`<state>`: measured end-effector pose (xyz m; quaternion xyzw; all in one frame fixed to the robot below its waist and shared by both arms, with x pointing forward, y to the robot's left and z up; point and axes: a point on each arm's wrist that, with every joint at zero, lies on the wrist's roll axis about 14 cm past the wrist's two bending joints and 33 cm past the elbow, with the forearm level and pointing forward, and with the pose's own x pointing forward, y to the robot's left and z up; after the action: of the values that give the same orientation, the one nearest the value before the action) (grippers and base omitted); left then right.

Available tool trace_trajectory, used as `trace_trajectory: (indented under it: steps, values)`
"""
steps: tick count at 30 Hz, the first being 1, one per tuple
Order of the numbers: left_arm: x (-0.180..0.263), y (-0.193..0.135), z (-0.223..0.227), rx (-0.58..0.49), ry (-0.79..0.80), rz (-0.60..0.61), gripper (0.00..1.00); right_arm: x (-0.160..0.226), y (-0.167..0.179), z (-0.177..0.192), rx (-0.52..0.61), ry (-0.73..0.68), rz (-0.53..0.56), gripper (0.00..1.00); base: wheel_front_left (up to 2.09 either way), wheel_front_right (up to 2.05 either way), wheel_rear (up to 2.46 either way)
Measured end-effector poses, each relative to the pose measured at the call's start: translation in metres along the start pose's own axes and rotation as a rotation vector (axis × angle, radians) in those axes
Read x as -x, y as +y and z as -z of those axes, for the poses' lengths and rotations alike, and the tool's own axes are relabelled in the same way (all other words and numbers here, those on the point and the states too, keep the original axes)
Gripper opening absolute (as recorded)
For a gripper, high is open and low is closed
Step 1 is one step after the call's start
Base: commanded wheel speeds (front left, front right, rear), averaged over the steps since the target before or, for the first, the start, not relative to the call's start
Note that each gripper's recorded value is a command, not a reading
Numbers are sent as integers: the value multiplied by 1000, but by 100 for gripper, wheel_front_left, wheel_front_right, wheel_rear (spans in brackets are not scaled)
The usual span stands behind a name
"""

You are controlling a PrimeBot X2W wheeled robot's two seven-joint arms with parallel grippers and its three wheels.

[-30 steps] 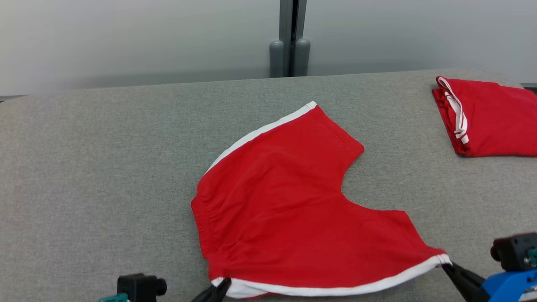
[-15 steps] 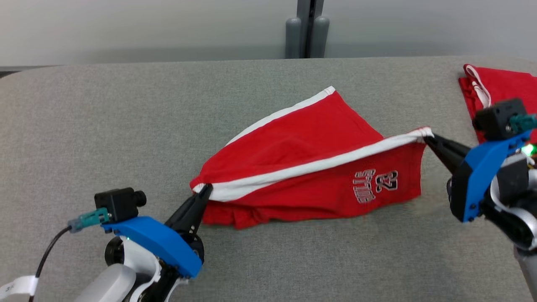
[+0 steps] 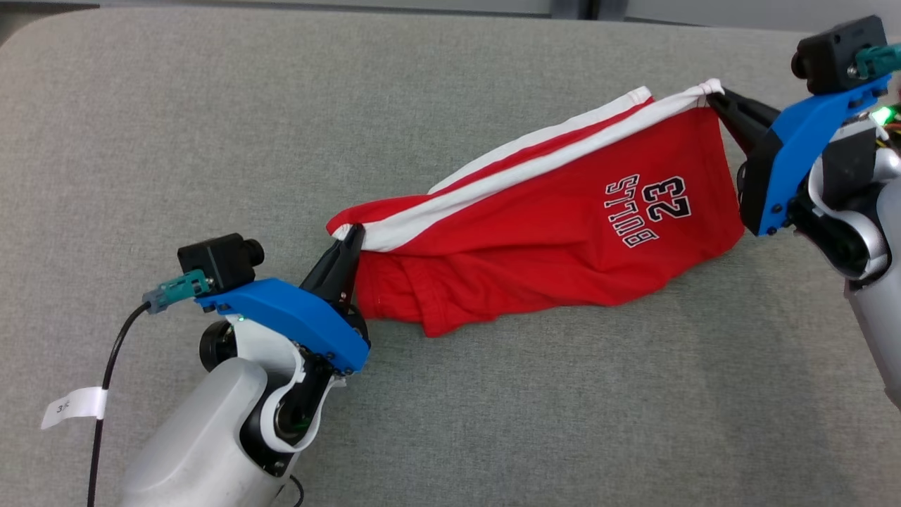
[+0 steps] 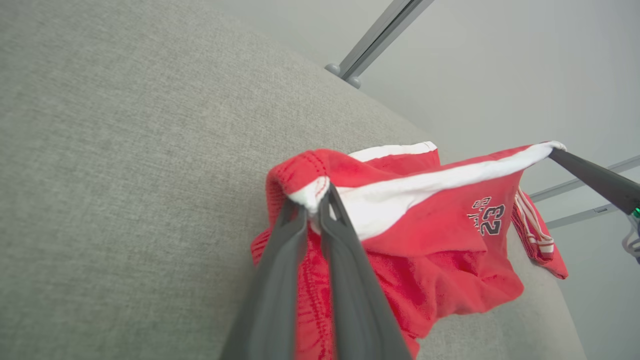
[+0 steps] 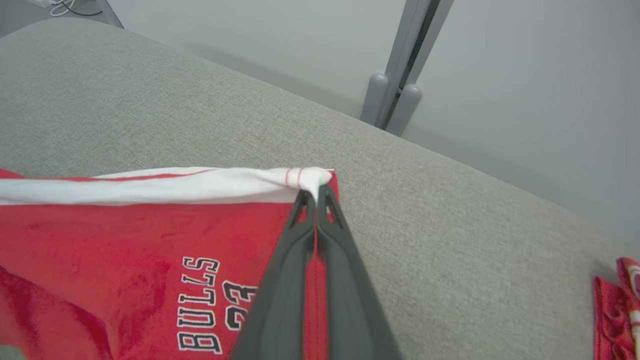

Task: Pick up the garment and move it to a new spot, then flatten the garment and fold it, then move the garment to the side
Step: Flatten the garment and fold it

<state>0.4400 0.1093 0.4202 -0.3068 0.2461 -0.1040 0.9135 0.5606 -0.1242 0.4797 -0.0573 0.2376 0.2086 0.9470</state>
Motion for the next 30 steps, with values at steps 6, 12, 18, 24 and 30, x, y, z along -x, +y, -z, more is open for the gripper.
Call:
trace_trajectory:
  steps: [6,12,18,24,30]
  values:
    - [-11,18,-1,14,-24,-56,0,-40,4,1,10,3,-18,0,0,0,0]
    - [-17,25,0,17,-31,-76,100,-62,4,8,3,19,-17,100,0,0,0]
    - [-15,16,-5,17,-67,-47,100,-63,5,3,-25,-24,-10,100,0,0,0]
    - [9,16,-19,-38,-199,-43,100,-48,10,6,-71,-32,-11,100,0,0,0]
    - [41,39,-29,-160,-291,-130,100,-28,1,9,-145,-66,27,100,0,0,0]
